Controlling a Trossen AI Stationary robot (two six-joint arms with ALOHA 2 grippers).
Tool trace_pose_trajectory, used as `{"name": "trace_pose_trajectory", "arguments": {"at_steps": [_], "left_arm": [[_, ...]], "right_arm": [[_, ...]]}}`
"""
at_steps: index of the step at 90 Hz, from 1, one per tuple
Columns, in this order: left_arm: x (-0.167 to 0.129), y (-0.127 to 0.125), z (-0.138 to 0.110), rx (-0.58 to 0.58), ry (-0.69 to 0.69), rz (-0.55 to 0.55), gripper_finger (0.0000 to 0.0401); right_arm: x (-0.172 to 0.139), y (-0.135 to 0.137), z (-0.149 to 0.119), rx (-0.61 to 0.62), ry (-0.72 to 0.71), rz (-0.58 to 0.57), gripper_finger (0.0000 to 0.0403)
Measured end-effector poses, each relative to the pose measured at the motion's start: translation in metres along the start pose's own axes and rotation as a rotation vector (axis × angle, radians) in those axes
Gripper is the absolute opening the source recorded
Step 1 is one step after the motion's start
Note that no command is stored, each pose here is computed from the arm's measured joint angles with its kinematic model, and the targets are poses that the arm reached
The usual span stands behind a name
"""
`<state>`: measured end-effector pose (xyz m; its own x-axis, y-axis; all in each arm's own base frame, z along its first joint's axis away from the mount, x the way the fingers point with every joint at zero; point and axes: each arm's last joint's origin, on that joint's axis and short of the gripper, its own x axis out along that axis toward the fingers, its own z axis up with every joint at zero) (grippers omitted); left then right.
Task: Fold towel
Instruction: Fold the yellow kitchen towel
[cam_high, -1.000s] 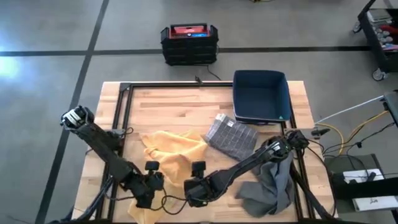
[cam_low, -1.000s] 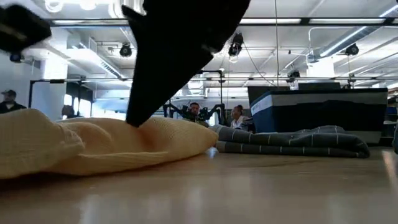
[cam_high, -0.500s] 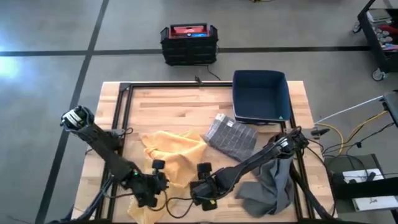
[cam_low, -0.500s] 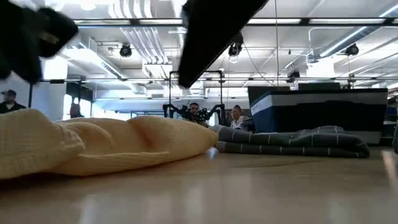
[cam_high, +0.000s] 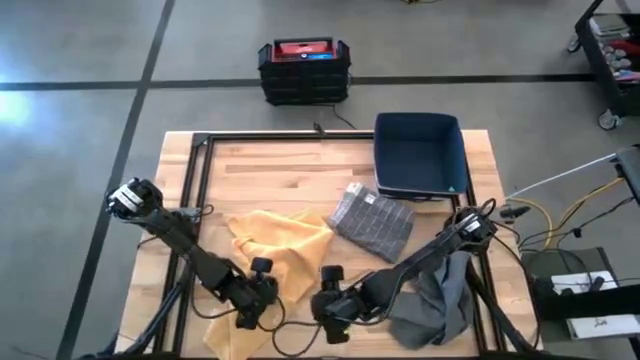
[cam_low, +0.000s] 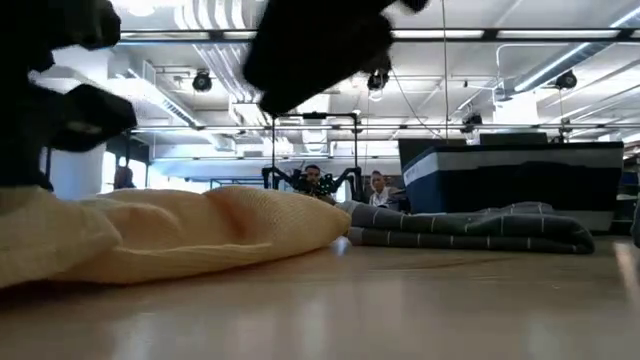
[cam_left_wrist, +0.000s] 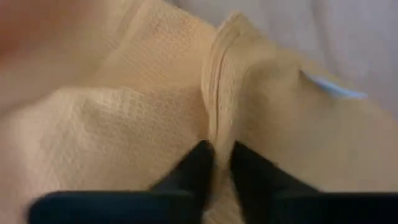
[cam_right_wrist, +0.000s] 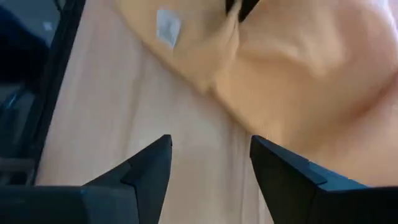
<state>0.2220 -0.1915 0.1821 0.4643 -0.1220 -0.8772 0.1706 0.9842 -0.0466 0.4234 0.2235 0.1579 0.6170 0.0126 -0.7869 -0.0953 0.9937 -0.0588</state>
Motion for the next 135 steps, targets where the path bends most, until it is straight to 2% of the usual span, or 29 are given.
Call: {"name": "trace_pose_trajectory", "arguments": {"at_steps": [17, 33, 43, 56, 69, 94, 114, 124, 135], "left_arm": [[-0.064, -0.008, 0.008, -0.027, -0.081, 0.015, 0.0003], [-0.123, -0.003, -0.013, -0.126, -0.137, 0.067, 0.0001], [-0.147, 0.003, -0.030, -0.202, -0.199, 0.104, 0.0001], [-0.165, 0.008, -0.043, -0.289, -0.237, 0.089, 0.0000], [-0.166, 0.009, -0.046, -0.345, -0.228, 0.093, 0.0000], [-0.146, 0.001, -0.048, -0.428, -0.165, 0.200, 0.0000], [-0.118, -0.017, -0.047, -0.487, -0.134, 0.268, 0.0000], [-0.099, -0.031, -0.046, -0.526, -0.121, 0.259, 0.0000], [-0.077, -0.050, -0.050, -0.594, 0.016, 0.201, 0.0000]], "right_arm": [[0.023, -0.027, 0.009, 0.074, -0.111, -0.012, 0.0191], [0.050, -0.039, 0.000, 0.085, -0.089, -0.035, 0.0183], [0.062, -0.042, -0.003, 0.093, -0.097, -0.035, 0.0180], [0.074, -0.042, -0.020, 0.045, 0.005, -0.041, 0.0176], [0.059, -0.043, -0.024, 0.011, 0.157, 0.041, 0.0168], [0.014, -0.062, -0.038, -0.152, 0.524, 0.136, 0.0140], [-0.063, -0.083, 0.001, -0.068, 0.369, 0.147, 0.0116], [-0.087, -0.084, 0.001, -0.023, 0.321, 0.117, 0.0115], [-0.103, -0.089, -0.009, 0.011, 0.292, -0.008, 0.0140]]}}
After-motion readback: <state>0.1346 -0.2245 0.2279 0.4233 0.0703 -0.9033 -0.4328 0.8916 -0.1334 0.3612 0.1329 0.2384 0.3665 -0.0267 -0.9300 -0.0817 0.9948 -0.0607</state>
